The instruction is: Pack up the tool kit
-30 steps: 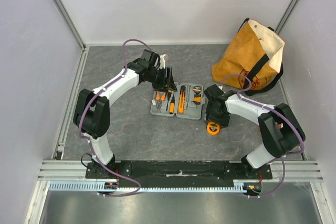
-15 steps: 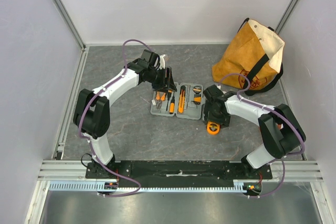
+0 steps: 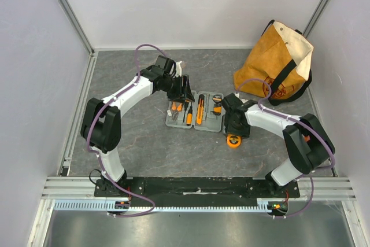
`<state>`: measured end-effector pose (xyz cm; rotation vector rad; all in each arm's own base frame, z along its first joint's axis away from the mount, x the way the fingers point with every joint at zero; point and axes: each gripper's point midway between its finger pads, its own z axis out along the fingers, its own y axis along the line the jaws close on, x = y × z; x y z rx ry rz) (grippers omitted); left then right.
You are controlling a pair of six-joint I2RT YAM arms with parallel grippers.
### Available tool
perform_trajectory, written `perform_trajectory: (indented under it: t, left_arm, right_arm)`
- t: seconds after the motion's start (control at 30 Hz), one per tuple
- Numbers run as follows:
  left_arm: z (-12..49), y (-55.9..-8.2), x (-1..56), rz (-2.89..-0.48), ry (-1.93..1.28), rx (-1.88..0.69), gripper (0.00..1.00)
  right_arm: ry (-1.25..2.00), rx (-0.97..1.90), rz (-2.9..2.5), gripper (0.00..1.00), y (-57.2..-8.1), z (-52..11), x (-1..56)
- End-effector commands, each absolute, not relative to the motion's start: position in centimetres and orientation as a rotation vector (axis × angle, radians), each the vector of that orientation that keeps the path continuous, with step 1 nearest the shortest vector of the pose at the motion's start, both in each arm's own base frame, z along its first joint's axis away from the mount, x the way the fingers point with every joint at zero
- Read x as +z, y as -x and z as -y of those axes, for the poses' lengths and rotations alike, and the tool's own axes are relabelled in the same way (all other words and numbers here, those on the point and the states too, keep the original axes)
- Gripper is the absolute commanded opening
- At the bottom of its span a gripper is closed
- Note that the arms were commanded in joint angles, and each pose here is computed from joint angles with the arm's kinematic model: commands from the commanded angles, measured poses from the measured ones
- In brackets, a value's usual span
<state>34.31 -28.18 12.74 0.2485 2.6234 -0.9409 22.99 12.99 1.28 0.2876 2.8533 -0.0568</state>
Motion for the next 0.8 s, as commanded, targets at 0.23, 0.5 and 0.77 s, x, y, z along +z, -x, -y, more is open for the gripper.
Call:
perform_trajectory:
  t: [0.23,0.5,0.77]
  left_arm:
    - [26.1,-35.1,13.9,-2.592,-0.197,-0.821,0.61]
    - [23.3,-35.0,12.3,-2.638,-0.071,-0.745,0.61]
    - [21.5,-32.9,8.3,-2.755,0.017,-0.726,0.61]
  right_arm:
    - [-0.260,-0.010,-2.615,0.36,-29.3,-16.9,9.7]
    - [-0.153,0.022,-2.543,0.36,-31.9,-22.1,10.2]
    - [-0.162,-0.055,-2.379,0.36,-33.1,-22.2,8.0]
